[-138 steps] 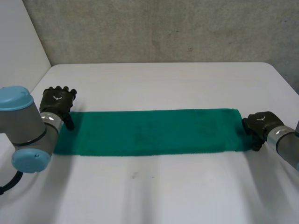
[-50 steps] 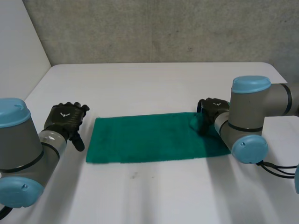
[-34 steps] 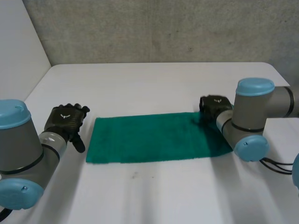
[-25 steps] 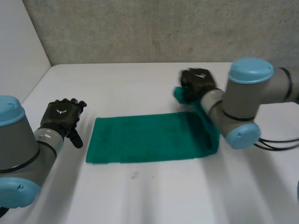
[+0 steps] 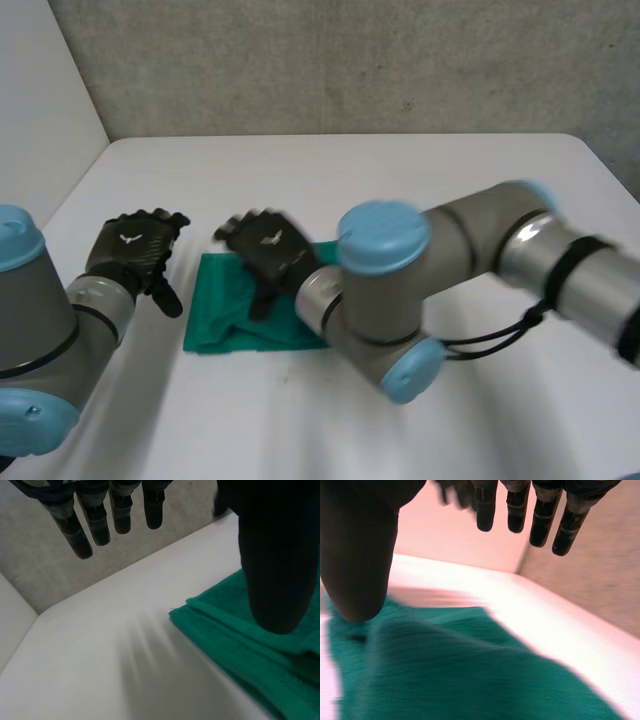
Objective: Fold the towel.
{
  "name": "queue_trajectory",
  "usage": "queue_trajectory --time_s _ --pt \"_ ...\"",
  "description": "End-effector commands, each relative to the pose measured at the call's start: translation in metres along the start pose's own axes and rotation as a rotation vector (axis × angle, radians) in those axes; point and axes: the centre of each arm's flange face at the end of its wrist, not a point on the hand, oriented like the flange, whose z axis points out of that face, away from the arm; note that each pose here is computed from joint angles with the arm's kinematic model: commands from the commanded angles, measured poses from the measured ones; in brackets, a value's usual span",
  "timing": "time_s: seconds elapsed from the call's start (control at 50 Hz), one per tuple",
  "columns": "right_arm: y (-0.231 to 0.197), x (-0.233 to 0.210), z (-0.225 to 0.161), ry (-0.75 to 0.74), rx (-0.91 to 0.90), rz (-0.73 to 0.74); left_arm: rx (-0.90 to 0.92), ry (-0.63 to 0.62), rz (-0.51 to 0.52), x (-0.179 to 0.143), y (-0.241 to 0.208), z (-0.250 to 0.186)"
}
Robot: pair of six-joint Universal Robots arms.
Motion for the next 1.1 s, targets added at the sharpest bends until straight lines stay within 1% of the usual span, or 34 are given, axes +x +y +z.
queue_trajectory --time_s 0.02,0.06,0.1,0.18,0.24,0.3,0.32,0.4,0.54,0.68,0.86,1.1 --pt "-0.030 0.054 -0.038 0.190 -0.013 0.008 0.032 0.108 0.029 0.039 -0.003 0.004" --pt "-0.019 0.066 -0.049 0.221 -0.065 -0.003 0.032 0.116 0.032 0.042 -0.002 0.006" --pt "-0.002 0.080 -0.061 0.261 -0.133 -0.026 0.022 0.153 0.044 0.058 0.004 0.012" --pt "0.026 0.100 -0.080 0.311 -0.242 -0.072 0.004 0.182 0.061 0.072 0.014 0.025" --pt "0.043 0.110 -0.091 0.330 -0.306 -0.086 -0.013 0.181 0.072 0.076 0.022 0.035" --pt "0.046 0.112 -0.093 0.332 -0.318 -0.087 -0.036 0.179 0.077 0.078 0.030 0.045" --pt "0.057 0.116 -0.098 0.346 -0.338 -0.083 -0.044 0.177 0.078 0.078 0.032 0.047" --pt "0.064 0.121 -0.100 0.367 -0.325 -0.083 -0.072 0.173 0.101 0.076 0.039 0.049" --pt "0.067 0.127 -0.100 0.380 -0.309 -0.073 -0.101 0.118 0.131 0.058 0.043 0.050" --pt "0.065 0.125 -0.100 0.381 -0.299 -0.044 -0.108 0.083 0.145 0.051 0.039 0.036" --pt "0.061 0.125 -0.099 0.384 -0.264 0.130 -0.109 0.082 0.144 0.048 0.038 0.027" --pt "0.061 0.121 -0.096 0.356 -0.251 0.196 -0.124 0.061 0.137 0.039 0.040 0.022"
